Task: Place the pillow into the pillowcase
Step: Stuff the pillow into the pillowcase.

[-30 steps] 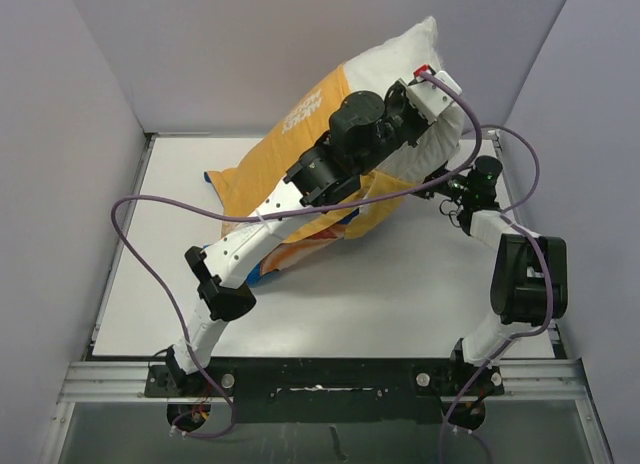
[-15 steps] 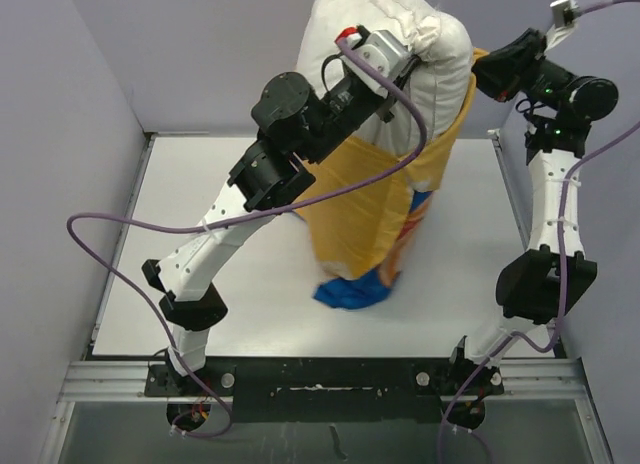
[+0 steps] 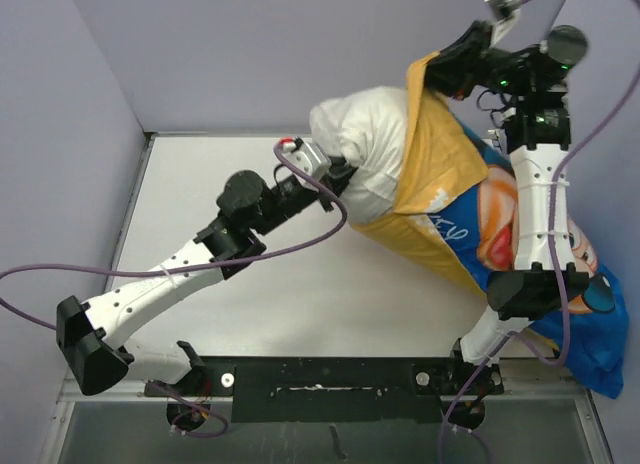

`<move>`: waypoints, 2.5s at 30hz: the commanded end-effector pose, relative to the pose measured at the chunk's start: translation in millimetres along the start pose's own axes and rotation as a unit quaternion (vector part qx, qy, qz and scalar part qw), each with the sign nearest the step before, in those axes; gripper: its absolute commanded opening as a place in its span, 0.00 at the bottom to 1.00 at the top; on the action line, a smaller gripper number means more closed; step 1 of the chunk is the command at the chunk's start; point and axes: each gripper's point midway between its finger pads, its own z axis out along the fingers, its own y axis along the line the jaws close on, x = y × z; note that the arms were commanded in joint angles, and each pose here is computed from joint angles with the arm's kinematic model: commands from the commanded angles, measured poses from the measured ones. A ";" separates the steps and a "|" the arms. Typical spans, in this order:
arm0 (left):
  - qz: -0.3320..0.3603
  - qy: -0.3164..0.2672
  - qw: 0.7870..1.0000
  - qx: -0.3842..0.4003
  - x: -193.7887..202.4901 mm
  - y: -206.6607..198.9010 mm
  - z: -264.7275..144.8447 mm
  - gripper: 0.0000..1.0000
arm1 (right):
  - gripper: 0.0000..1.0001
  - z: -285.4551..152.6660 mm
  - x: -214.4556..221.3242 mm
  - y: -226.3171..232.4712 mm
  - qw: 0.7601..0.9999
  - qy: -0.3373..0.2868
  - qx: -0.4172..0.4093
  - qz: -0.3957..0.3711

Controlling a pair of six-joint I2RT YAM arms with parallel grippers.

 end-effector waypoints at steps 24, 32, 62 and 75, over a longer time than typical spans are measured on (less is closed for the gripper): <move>-0.181 0.019 0.982 0.053 278.3 -100.2 -65.3 0.00 | 0.46 12.9 310.7 124.1 0.905 0.393 -0.139 0.088; -0.201 0.063 0.975 0.069 304.9 -112.6 -87.6 0.00 | 0.98 -51.4 217.1 124.3 0.939 0.325 -0.021 -0.106; -0.191 0.004 0.978 0.085 268.8 -106.9 -53.2 0.00 | 0.00 -16.0 242.4 223.9 0.914 0.287 -0.252 0.138; -0.176 -0.047 0.983 -0.004 270.6 -54.6 2.6 0.00 | 0.00 27.1 192.2 234.8 0.909 0.207 -0.326 0.159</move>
